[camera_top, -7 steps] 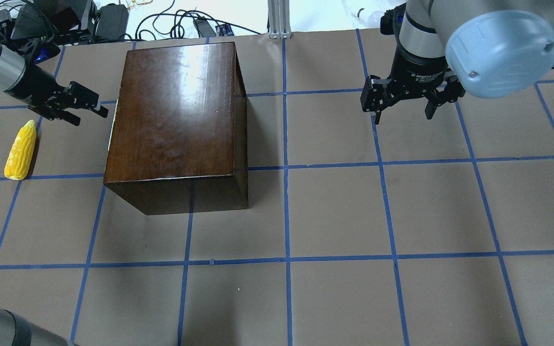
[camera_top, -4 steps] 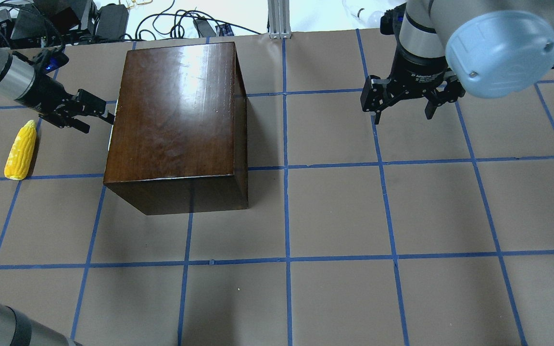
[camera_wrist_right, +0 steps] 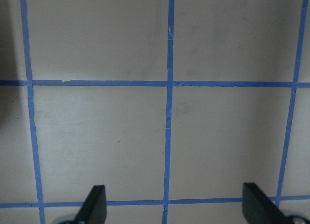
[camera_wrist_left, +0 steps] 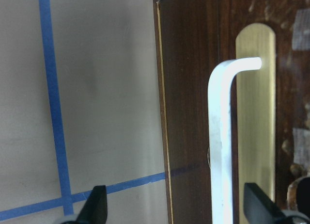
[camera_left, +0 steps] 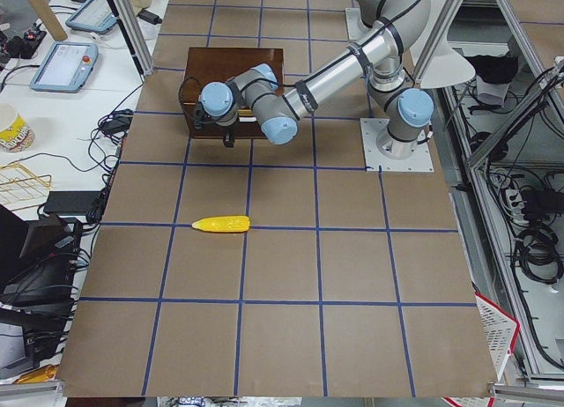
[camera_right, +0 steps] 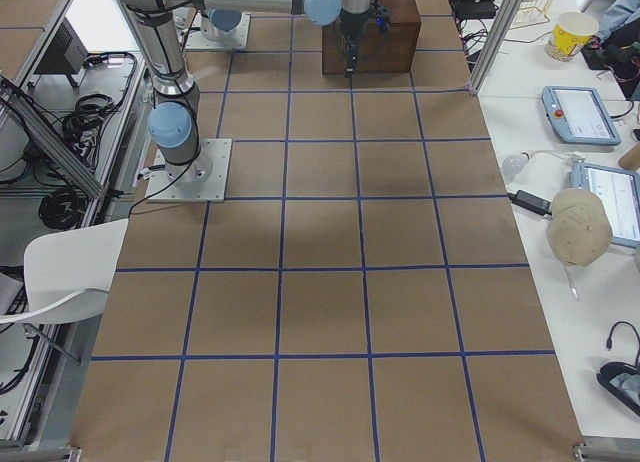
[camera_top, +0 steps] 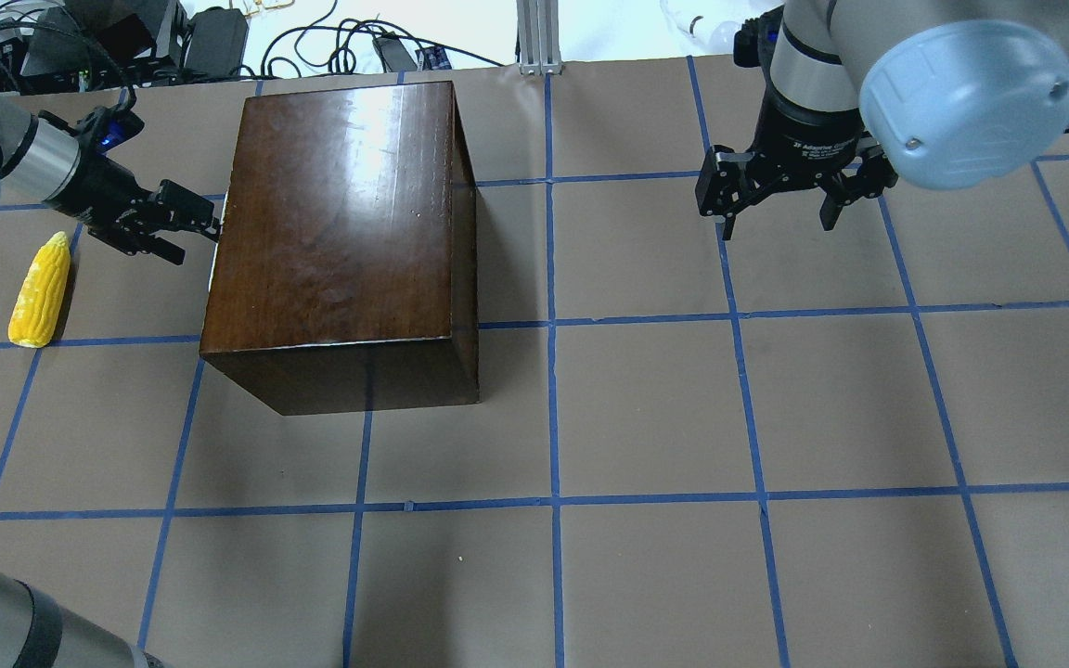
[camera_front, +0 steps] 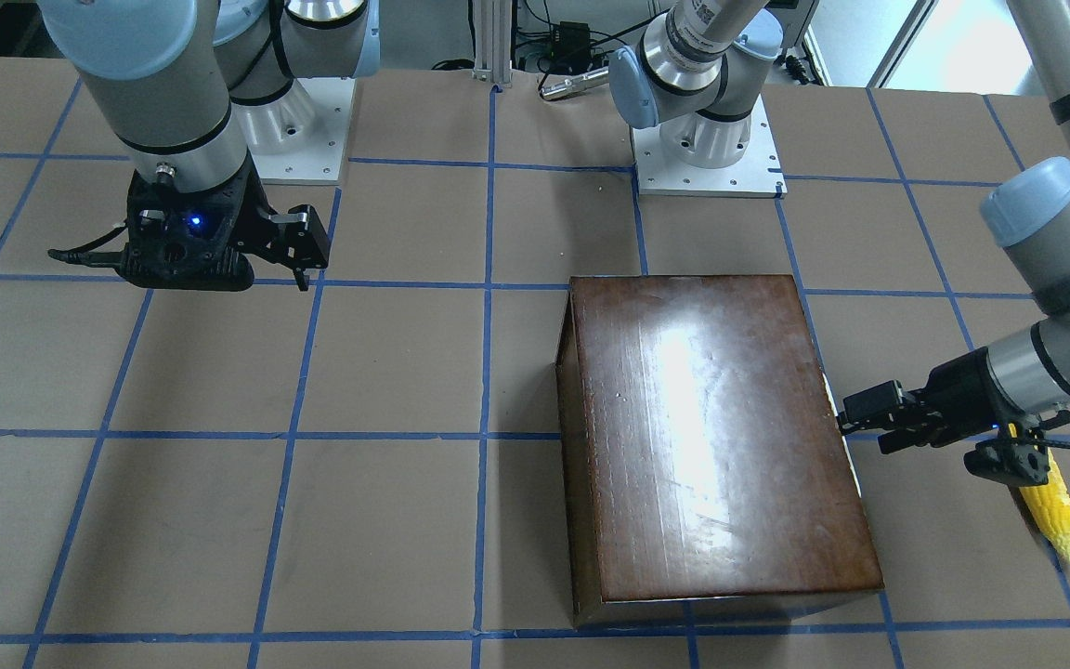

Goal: Open drawer and put corn inside
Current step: 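Close the left gripper on the white drawer handle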

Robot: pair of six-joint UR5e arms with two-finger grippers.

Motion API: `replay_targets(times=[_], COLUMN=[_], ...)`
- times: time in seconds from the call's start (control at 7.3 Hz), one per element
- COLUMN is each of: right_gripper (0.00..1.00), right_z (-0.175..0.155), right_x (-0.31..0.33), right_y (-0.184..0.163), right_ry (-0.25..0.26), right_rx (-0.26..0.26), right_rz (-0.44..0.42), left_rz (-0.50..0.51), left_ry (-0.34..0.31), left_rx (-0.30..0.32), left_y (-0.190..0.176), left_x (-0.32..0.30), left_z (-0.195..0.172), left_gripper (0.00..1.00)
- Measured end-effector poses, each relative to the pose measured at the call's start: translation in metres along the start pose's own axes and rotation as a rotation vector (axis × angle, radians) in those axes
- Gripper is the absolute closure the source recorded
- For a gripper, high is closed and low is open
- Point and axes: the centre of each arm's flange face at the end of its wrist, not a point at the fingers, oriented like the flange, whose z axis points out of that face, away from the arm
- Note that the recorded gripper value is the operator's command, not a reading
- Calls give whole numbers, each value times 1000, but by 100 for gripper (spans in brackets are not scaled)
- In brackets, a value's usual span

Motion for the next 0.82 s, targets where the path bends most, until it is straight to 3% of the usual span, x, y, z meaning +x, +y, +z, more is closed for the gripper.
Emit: replay_targets(times=[0.82], right_gripper=[0], right_z=[0], right_x=[0], right_y=[0], right_ry=[0], right_rx=[-1], right_rz=[0], left_rz=[-11], left_ry=[17], left_rx=[-30], left_y=[1], left_x=[-10], left_z=[19], left_gripper=[0])
